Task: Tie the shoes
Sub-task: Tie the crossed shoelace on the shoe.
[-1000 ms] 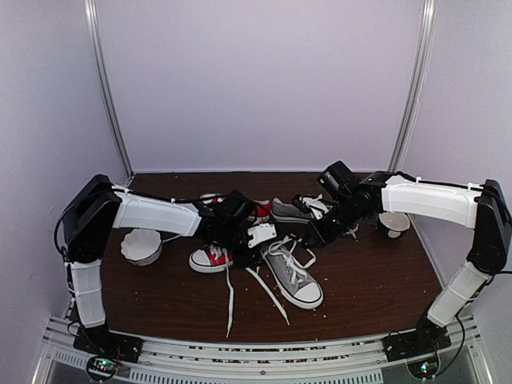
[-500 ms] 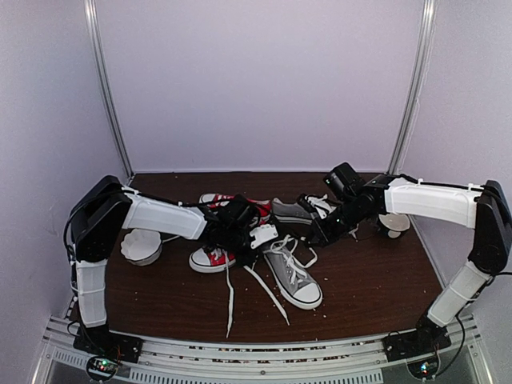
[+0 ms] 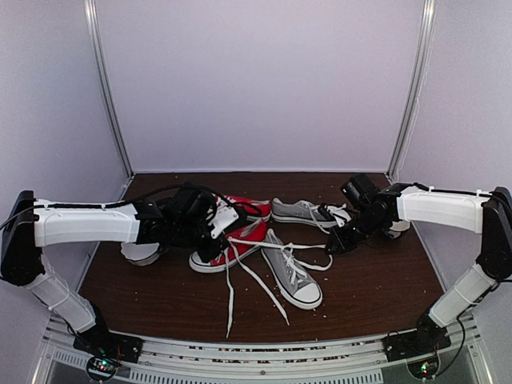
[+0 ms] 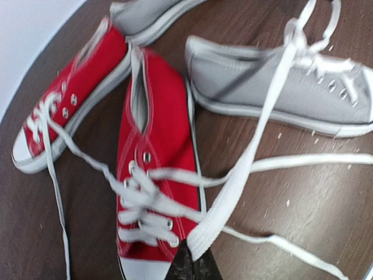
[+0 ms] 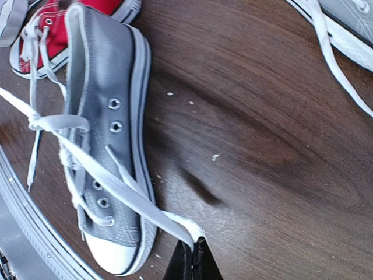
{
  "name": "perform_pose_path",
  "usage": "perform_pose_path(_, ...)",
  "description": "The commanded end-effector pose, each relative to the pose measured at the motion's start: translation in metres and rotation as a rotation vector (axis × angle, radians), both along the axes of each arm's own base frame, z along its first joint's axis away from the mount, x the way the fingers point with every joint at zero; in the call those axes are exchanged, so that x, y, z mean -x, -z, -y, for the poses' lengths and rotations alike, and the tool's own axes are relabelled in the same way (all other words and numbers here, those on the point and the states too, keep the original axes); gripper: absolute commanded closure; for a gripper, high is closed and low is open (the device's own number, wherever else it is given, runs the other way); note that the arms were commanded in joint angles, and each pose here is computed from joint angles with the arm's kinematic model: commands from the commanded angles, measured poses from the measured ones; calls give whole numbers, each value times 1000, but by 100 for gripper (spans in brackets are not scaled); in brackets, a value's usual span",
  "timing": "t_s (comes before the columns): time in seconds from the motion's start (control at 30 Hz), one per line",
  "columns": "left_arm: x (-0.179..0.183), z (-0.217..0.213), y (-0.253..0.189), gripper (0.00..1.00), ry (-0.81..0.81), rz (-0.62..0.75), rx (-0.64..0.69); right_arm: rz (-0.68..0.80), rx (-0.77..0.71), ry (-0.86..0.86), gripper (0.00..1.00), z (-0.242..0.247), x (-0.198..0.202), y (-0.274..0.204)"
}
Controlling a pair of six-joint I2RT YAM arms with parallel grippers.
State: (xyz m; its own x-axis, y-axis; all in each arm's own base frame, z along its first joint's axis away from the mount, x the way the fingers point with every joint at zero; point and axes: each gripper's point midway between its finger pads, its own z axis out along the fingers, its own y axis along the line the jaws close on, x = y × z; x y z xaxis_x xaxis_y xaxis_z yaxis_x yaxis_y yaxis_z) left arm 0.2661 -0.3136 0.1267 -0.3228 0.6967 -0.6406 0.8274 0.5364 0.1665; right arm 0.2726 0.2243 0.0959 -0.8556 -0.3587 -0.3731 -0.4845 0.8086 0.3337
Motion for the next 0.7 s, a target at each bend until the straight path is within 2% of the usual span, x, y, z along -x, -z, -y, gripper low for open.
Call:
perform_pose_path(0.0, 17, -71, 52, 100, -219, -128, -192, -1, 79, 98, 100, 33, -9, 16)
perform_pose_path(0.2, 16, -90, 52, 100, -278, -128, -210, -37, 115, 79, 100, 36, -7, 32)
perform_pose_path(0.33, 20, -109, 62, 100, -324, -159, -284, -52, 151, 122, 100, 48, -10, 43)
perform_pose_path(0.6, 19, -114, 59, 100, -333, -141, -272, -122, 46, 145, 100, 43, -9, 57)
perform_pose_path(0.67, 19, -105, 56, 100, -288, -144, -258, -146, -60, 119, 100, 25, -5, 53)
